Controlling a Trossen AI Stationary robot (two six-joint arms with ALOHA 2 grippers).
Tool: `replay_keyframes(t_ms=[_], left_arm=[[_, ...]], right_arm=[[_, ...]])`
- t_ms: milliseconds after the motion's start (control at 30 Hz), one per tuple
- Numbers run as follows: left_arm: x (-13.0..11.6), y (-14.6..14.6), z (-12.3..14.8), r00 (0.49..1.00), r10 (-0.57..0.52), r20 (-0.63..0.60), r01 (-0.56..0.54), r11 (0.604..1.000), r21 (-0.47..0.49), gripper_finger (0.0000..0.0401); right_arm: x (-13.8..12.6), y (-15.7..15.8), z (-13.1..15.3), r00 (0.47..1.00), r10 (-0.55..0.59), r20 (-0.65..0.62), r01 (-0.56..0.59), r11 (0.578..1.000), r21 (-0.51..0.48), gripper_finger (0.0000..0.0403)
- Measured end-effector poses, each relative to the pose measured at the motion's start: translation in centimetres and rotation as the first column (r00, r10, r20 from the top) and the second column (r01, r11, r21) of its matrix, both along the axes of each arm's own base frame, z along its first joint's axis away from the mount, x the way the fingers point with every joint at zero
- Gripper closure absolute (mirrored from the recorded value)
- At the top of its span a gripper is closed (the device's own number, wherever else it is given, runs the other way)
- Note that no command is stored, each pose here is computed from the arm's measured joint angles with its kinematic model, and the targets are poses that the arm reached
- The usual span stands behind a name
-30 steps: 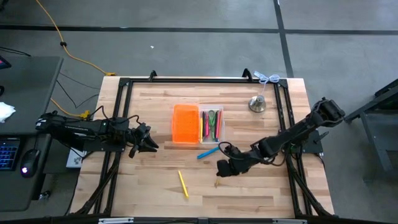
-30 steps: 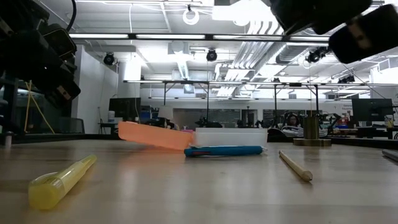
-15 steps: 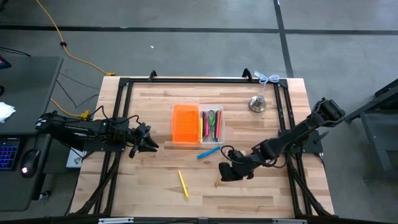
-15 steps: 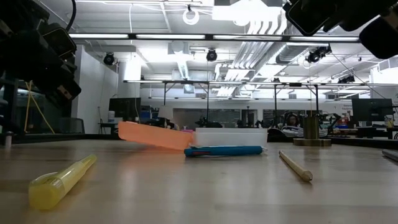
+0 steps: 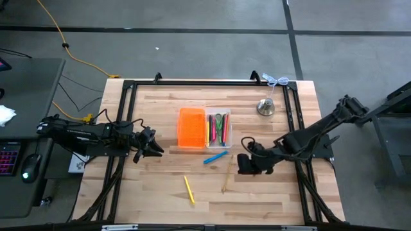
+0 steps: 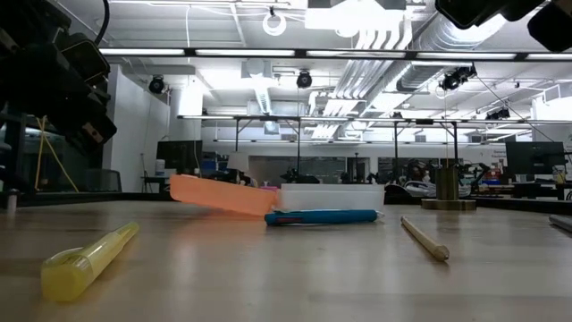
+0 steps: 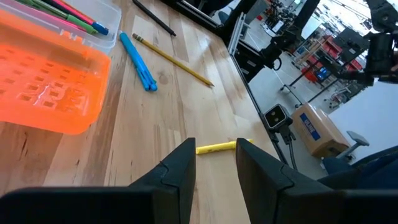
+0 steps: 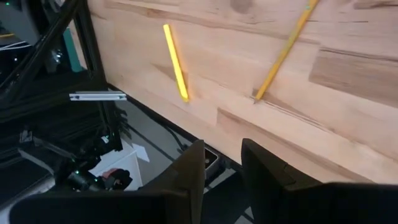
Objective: Pick & place school supplies into a supply box
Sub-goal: Put the black pen into the supply box
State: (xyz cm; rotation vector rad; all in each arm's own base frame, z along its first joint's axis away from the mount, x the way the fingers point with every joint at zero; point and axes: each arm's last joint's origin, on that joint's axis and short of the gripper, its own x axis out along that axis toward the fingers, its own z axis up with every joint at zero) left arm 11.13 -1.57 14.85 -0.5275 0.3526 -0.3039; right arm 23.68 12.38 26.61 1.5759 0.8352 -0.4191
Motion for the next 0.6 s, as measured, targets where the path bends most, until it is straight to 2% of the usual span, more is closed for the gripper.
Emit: replay_keyframes(t_ms=[167, 400, 600], left_arm=[[0.0, 0.0, 0.0, 1.0, 0.0, 0.0, 0.0, 1.0, 0.0, 0.0256], [0.0, 0.1, 0.0, 1.0, 0.028, -0.002, -0.028, 1.0, 0.008, 0.0256], [0.0, 0.1, -0.1, 0.999, 0.049, -0.004, -0.049, 0.999, 0.013, 0.0256]], right_arm=[[-0.7, -0.6, 0.3, 0.999, 0.005, -0.05, -0.003, 0.999, 0.034, 0.032], [-1.6, -0.9, -0.5, 0.977, 0.014, -0.214, 0.004, 0.997, 0.082, 0.032], [-1.7, -1.0, -0.6, 0.97, -0.003, -0.242, 0.025, 0.996, 0.085, 0.032]])
